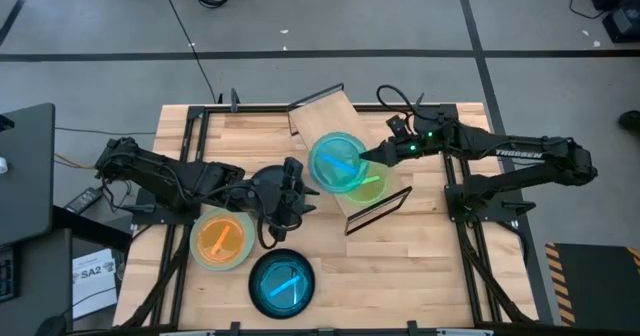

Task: Place and stack plates onto a shelf
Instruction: Stack the top transparent blue plate on top of the transparent green plate on the shelf

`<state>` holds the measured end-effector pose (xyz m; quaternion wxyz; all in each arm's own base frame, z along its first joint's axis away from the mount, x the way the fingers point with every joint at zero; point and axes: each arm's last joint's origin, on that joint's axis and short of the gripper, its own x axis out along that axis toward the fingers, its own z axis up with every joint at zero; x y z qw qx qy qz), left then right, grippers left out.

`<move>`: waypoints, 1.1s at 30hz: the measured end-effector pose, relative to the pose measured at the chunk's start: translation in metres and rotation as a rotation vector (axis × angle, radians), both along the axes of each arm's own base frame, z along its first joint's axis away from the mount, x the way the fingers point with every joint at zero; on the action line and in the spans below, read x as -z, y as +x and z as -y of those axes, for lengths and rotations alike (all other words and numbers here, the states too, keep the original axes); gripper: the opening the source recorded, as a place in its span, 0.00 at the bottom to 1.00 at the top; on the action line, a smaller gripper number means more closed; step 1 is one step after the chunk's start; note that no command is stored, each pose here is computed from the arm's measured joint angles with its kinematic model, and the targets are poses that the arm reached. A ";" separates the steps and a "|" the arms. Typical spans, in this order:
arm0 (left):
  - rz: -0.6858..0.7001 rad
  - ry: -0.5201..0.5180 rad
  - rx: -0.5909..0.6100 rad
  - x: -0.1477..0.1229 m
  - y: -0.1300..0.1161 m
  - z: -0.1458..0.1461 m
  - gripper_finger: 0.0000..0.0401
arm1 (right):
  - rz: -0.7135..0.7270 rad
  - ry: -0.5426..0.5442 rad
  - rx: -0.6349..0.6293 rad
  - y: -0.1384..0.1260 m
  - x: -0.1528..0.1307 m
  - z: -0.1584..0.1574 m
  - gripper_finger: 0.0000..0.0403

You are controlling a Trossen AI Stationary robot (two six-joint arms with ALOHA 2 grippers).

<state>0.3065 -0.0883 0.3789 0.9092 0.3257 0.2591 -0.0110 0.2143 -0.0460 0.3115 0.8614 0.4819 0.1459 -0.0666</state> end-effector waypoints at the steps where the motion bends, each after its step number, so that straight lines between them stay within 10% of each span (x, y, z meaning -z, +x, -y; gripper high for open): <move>1: 0.000 -0.003 -0.002 0.000 0.000 0.000 0.42 | -0.011 0.001 -0.002 -0.004 0.000 0.000 0.03; 16: 0.000 -0.006 -0.004 0.000 0.000 0.000 0.42 | -0.332 -0.010 -0.014 -0.033 0.022 0.001 0.03; 33: 0.000 -0.007 -0.004 0.000 0.000 0.000 0.42 | -0.369 -0.010 -0.013 -0.028 0.028 0.002 0.03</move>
